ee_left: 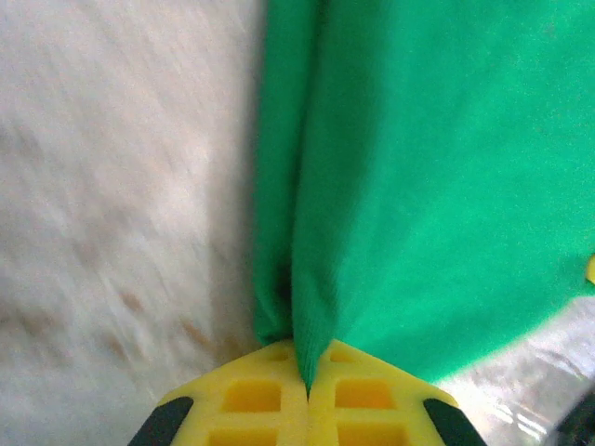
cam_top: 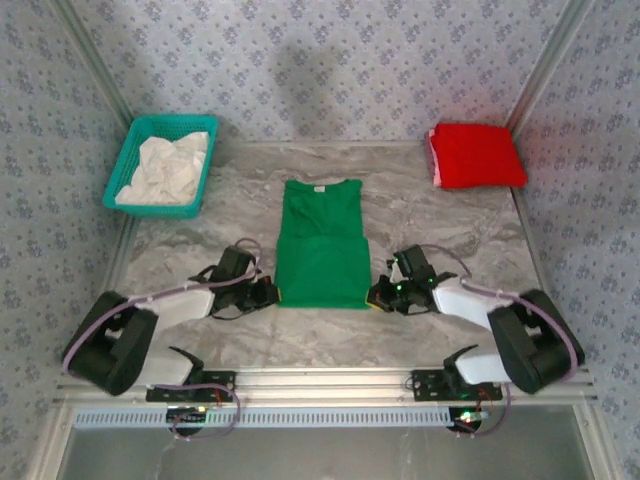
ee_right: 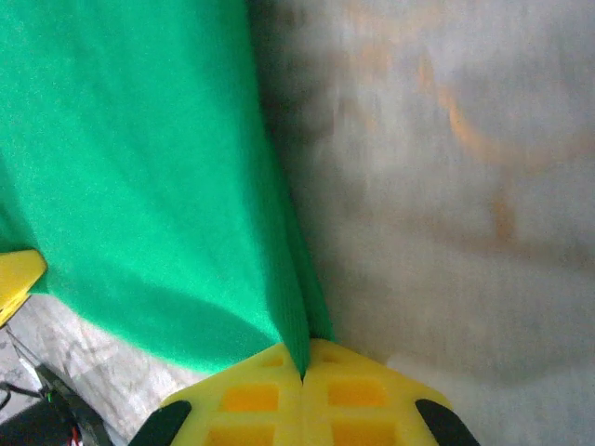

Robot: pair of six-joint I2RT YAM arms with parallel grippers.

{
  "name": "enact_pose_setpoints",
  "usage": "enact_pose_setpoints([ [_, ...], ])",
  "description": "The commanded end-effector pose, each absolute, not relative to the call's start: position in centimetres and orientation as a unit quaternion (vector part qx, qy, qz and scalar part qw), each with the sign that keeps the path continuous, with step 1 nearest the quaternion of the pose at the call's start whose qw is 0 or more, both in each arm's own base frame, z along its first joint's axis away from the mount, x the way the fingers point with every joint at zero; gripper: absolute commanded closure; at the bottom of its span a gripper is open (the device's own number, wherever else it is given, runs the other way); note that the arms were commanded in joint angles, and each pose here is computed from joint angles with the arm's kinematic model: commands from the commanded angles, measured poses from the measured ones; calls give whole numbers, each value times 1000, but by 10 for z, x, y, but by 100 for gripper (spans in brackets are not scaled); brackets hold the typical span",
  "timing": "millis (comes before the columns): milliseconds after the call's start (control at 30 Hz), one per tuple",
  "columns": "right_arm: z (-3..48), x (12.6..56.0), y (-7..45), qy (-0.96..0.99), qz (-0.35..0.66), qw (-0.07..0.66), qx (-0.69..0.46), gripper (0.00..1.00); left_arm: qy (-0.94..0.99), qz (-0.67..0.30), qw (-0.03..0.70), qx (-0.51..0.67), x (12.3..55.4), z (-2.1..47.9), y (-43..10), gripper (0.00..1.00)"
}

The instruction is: Fold and stack the t-shirts

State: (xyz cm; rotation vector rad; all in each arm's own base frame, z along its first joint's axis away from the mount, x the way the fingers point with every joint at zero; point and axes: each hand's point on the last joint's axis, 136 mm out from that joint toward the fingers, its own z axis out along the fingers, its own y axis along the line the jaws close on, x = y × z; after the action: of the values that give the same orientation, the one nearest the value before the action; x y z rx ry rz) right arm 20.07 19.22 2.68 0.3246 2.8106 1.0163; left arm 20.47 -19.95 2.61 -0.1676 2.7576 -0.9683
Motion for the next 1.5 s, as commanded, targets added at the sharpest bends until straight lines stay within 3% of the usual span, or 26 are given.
enact_pose_setpoints([
  [0,37,180,181,937,321,75,118,100,935,-330,116,-58,184,42,-199,100],
  [233,92,222,187,928,332,144,95,100,923,-345,167,-15,213,106,-215,100],
  [667,156,321,195,916,329,221,60,100,901,-364,234,-14,308,161,-223,100],
  [1267,161,457,199,912,328,241,53,100,902,-329,278,2,450,168,-211,100],
  [1300,160,470,199,911,329,242,57,96,904,-321,283,2,462,165,-210,92],
  [1367,158,494,200,908,335,243,64,82,906,-309,288,6,490,161,-207,58],
  [1433,156,524,196,903,338,251,86,50,908,-298,293,2,521,161,-204,27],
  [1467,161,539,196,897,350,252,94,39,908,-292,299,0,538,162,-202,21],
])
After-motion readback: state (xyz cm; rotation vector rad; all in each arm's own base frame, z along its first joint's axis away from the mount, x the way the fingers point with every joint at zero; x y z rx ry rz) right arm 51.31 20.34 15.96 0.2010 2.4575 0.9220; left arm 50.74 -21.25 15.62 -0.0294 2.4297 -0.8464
